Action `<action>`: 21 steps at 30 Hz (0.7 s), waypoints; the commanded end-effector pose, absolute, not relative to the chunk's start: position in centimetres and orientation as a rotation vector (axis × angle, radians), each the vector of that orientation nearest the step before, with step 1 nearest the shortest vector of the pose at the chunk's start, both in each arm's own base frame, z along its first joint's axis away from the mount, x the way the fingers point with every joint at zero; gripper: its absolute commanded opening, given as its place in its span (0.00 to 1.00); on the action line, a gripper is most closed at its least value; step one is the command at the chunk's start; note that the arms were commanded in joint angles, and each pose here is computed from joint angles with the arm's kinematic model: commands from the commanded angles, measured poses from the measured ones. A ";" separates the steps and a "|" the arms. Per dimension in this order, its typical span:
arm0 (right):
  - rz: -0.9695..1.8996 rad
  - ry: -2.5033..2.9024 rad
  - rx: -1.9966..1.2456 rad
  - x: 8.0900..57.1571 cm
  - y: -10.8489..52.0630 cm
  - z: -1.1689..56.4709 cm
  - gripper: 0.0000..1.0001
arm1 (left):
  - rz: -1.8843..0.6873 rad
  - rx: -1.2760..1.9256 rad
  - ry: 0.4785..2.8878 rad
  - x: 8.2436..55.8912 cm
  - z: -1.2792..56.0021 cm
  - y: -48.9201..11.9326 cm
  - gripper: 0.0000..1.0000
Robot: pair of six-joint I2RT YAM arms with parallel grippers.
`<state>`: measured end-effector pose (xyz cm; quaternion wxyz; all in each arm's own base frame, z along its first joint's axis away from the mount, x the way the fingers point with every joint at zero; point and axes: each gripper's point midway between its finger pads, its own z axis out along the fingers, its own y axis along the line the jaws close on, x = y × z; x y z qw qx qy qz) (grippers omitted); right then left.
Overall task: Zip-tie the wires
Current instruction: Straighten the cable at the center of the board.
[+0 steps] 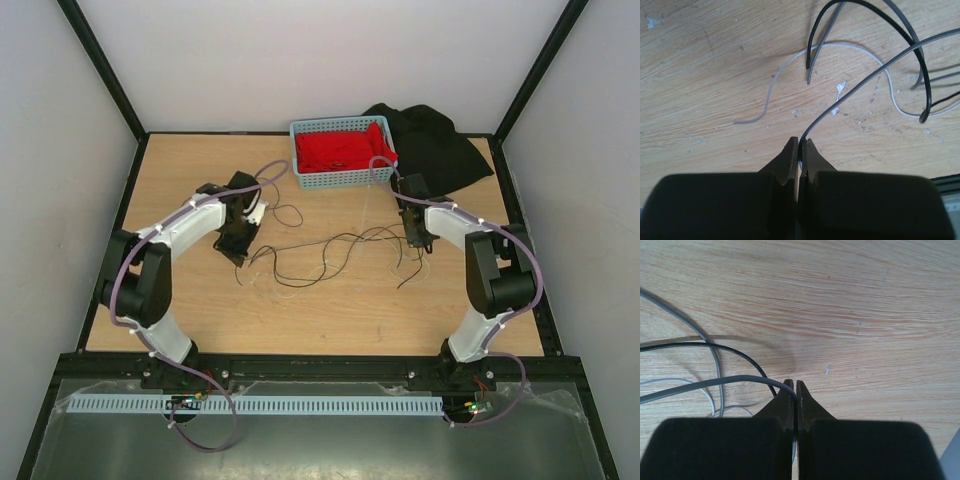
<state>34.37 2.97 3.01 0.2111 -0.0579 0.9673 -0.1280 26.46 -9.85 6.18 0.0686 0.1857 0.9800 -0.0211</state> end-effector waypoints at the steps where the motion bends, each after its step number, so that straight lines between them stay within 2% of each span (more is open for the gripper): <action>1: -0.352 2.730 -0.194 34.0 3.0 2.1 0.00 | 0.031 0.561 2.984 26.9 5.7 -9.5 0.00; 8: -0.331 2.777 -0.204 34.3 3.5 0.6 0.00 | 0.137 0.606 3.042 27.4 3.4 -9.5 0.00; 16: -0.288 2.769 -0.226 34.8 4.1 1.7 0.00 | 0.173 0.653 3.038 27.8 2.8 -10.3 0.00; 18: -0.256 2.765 -0.233 34.8 4.4 2.2 0.06 | 0.173 0.656 3.039 27.8 2.7 -10.4 0.00; 21: -0.167 2.776 -0.271 34.5 5.5 2.8 0.21 | 0.180 0.659 3.036 27.8 2.8 -10.3 0.00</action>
